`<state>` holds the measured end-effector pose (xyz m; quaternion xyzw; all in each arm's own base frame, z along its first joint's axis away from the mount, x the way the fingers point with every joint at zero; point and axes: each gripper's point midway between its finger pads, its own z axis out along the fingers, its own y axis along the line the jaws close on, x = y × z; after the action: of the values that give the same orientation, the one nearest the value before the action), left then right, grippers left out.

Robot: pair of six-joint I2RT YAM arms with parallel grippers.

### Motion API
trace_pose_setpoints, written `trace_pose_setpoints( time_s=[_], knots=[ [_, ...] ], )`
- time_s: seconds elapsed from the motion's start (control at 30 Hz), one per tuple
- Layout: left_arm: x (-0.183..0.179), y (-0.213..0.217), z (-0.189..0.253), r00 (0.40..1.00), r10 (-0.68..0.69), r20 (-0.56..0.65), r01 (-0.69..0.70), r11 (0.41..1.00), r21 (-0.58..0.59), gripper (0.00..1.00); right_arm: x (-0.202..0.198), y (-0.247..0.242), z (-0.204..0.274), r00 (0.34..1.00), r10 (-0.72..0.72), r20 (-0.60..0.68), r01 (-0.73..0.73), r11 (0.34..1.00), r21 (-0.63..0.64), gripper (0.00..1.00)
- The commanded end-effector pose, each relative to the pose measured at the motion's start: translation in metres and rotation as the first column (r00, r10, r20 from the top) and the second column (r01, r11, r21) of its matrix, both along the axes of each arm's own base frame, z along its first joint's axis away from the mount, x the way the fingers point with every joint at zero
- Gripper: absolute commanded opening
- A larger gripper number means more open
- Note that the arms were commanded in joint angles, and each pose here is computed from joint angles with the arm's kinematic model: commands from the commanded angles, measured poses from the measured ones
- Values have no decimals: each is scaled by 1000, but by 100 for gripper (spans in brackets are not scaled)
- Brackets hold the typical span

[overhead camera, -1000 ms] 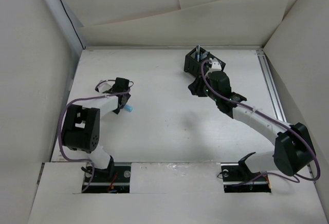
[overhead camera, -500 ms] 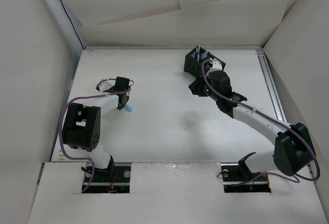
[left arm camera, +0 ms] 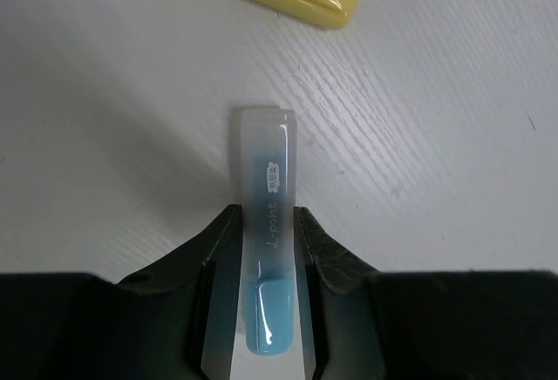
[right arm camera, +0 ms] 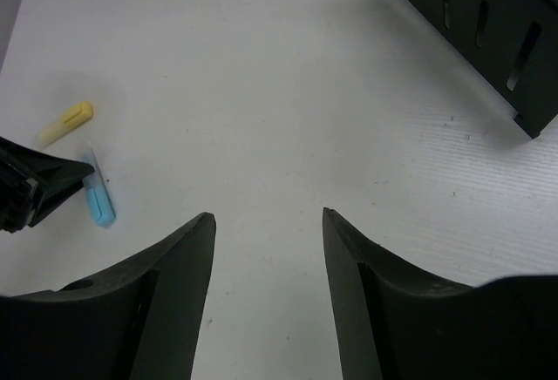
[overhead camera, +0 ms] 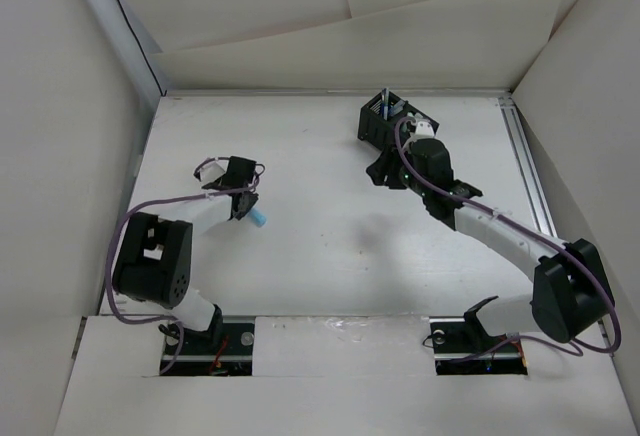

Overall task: Sort the stationery into containers
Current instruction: Pick up the pen from the center of the board.

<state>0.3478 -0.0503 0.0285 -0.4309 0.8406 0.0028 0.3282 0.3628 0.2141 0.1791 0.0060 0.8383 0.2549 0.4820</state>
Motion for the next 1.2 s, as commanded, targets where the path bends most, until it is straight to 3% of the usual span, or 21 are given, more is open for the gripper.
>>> trace_pose_setpoints(
  time_s=[0.0, 0.2, 0.37, 0.5, 0.67, 0.83, 1.17],
  knots=[
    [-1, -12, 25, 995, -71, 74, 75, 996, -45, 2, 1, 2, 19, 999, 15, 51, -17, 999, 43, 59],
    [9, -33, 52, 962, -181, 203, 204, 974, -99, 4, -3, 11, 20, 995, 84, 52, -87, 994, 64, 68],
    [13, -64, 61, 899, -309, 311, 371, 914, -164, 7, -8, 26, 18, 982, 184, 46, -186, 980, 63, 71],
    [26, -87, 85, 797, -383, 466, 501, 851, -159, 7, -10, 38, 12, 968, 249, 20, -250, 965, 83, 71],
    [30, -124, 87, 703, -480, 525, 619, 776, -120, 7, -9, 63, 17, 950, 311, 13, -310, 943, 117, 71],
    [29, -144, 101, 608, -537, 584, 702, 708, -79, 7, -13, 85, 23, 934, 357, 15, -355, 923, 148, 59],
    [8, -164, 122, 377, -638, 671, 832, 552, 58, 8, -3, 117, 31, 914, 405, 30, -404, 900, 163, 67]
  ],
)
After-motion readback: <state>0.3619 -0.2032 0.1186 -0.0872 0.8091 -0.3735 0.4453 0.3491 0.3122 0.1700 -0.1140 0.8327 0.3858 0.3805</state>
